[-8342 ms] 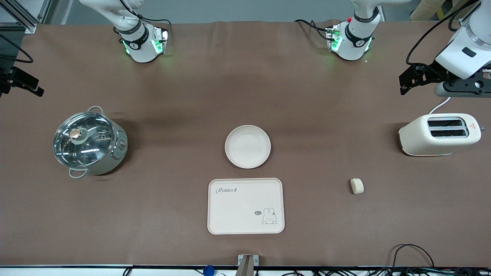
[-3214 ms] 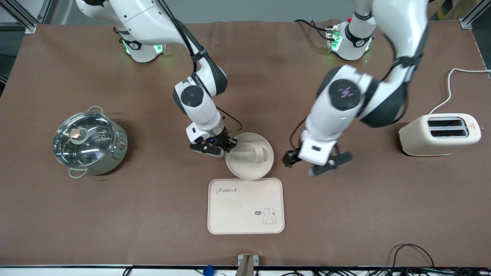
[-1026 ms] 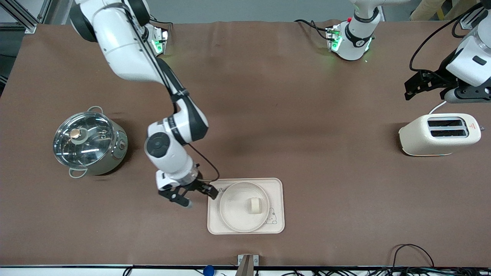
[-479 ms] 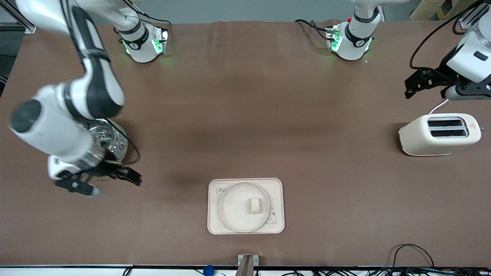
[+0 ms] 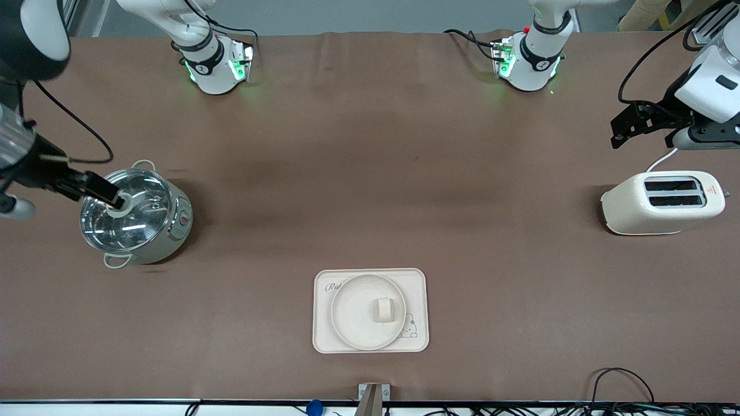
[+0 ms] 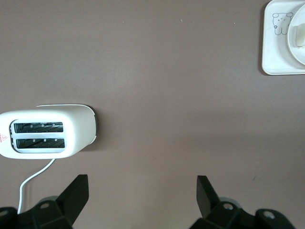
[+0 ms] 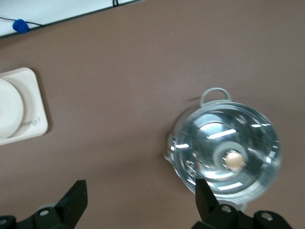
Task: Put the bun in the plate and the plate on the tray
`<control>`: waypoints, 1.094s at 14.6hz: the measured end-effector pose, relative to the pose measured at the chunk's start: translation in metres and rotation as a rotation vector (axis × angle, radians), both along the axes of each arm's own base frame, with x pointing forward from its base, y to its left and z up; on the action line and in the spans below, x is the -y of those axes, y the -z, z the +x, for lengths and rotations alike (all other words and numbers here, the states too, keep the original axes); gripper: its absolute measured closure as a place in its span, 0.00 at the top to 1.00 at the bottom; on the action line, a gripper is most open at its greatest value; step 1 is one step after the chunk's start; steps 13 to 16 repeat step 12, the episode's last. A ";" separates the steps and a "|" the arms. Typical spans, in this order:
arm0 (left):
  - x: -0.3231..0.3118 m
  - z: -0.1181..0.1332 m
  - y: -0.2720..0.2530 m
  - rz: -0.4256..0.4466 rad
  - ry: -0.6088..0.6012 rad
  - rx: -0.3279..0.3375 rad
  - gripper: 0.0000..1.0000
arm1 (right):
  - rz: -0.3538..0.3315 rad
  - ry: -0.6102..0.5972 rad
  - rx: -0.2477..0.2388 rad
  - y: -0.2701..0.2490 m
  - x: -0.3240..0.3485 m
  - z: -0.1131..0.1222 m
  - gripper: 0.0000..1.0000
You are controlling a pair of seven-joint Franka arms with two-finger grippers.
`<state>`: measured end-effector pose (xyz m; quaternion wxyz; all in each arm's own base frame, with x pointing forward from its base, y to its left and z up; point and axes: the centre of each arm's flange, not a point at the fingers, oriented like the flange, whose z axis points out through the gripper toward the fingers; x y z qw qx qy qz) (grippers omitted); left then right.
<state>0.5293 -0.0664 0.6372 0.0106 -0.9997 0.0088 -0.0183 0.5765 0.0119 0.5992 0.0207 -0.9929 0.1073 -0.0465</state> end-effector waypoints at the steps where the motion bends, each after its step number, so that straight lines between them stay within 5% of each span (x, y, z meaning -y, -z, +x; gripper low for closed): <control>1: 0.000 0.000 -0.001 0.000 0.000 0.001 1.00 | -0.013 -0.006 -0.004 -0.010 0.000 -0.010 1.00; 16: 0.006 -0.001 -0.008 -0.002 0.010 0.016 1.00 | -0.034 -0.075 0.001 -0.047 0.015 -0.048 1.00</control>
